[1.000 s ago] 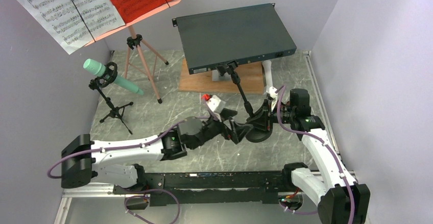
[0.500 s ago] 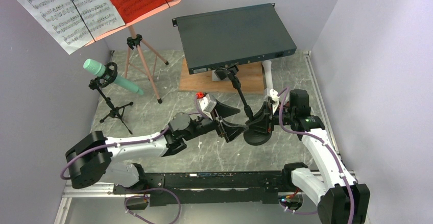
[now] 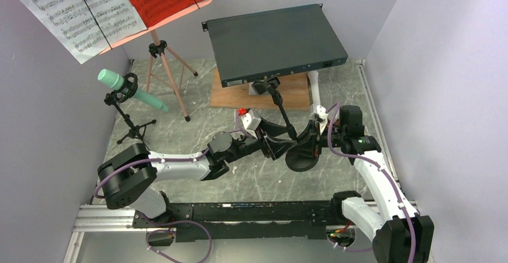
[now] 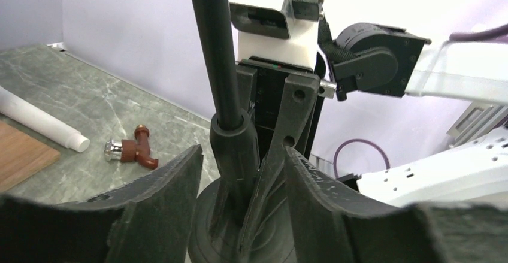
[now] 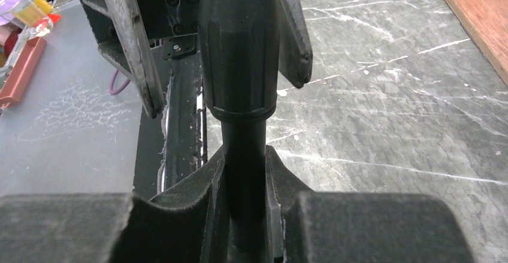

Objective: Pack up the instrument practice props
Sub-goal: Unscrew the knob on the microphone stand.

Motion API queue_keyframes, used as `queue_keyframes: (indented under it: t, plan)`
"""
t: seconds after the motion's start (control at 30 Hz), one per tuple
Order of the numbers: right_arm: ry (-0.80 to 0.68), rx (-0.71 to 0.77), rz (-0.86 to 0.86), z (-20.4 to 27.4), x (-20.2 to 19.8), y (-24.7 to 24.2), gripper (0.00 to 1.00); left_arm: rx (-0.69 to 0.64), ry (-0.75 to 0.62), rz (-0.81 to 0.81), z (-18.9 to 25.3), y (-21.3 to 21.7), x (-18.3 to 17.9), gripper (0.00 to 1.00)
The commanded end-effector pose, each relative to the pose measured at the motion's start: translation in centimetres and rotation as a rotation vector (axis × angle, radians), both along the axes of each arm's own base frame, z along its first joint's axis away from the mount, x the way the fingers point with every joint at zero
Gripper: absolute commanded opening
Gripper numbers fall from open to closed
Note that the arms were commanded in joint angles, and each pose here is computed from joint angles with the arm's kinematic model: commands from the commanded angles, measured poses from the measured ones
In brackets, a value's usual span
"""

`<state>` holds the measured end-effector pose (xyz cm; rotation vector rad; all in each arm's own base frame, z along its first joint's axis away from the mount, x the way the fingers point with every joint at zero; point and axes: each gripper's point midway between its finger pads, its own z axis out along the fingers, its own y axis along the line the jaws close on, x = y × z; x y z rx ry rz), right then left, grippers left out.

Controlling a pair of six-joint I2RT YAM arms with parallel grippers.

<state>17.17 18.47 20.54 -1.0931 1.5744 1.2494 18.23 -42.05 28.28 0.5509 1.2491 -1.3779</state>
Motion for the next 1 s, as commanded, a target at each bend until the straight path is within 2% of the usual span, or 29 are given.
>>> queue_keyframes:
  t: [0.0,0.1,0.13,0.17,0.2,0.23,0.27,0.37,0.47,0.5,0.57,0.63,0.77,0.97]
  plan:
    - [-0.077,0.048,0.053,1.6,-0.3,0.3,0.00,-0.150,-0.052,0.020,4.7,0.3,0.5,0.55]
    - [-0.078,0.046,0.051,1.6,-0.2,0.3,0.00,-0.154,-0.034,0.019,4.6,0.0,0.7,0.53]
    - [-0.077,0.045,0.049,1.6,-0.2,0.2,0.00,-0.156,-0.029,0.020,4.7,0.0,0.7,0.49]
    - [-0.077,0.044,0.047,1.6,-0.1,0.2,0.00,-0.157,-0.021,0.024,4.6,-0.1,0.9,0.36]
    - [-0.079,0.044,0.047,1.6,-0.1,0.2,0.00,-0.159,-0.005,0.032,4.6,-0.1,1.1,0.17]
    - [-0.079,0.043,0.047,1.6,-0.2,0.2,0.00,-0.159,0.015,0.043,4.5,-0.1,1.4,0.03]
    - [-0.078,0.042,0.044,1.5,-0.1,0.2,0.00,-0.153,0.036,0.056,4.3,-0.1,1.7,0.00]
    - [-0.079,0.027,0.025,1.4,0.2,0.1,0.00,-0.135,0.106,0.091,4.1,-0.2,2.2,0.00]
    - [-0.069,-0.013,-0.048,0.8,1.5,-0.2,0.00,-0.068,0.235,0.269,4.1,-0.6,2.8,0.00]
    - [-0.074,-0.025,-0.082,0.7,2.2,-0.3,0.00,0.082,0.324,0.381,1.5,-0.7,3.0,0.00]
    - [-0.061,-0.055,-0.161,0.3,3.5,-0.8,0.00,0.168,0.475,0.566,1.9,-0.4,3.6,0.00]
    - [-0.046,-0.066,-0.205,0.0,4.2,-1.0,0.00,0.259,0.567,0.700,0.6,0.2,4.0,0.00]
    - [-0.042,-0.076,-0.243,-0.1,4.8,-1.2,0.00,0.317,0.543,0.808,0.9,0.0,3.9,0.00]
    - [-0.040,-0.067,-0.240,0.2,4.7,-1.2,0.00,0.312,0.478,0.801,1.9,-0.1,3.7,0.00]
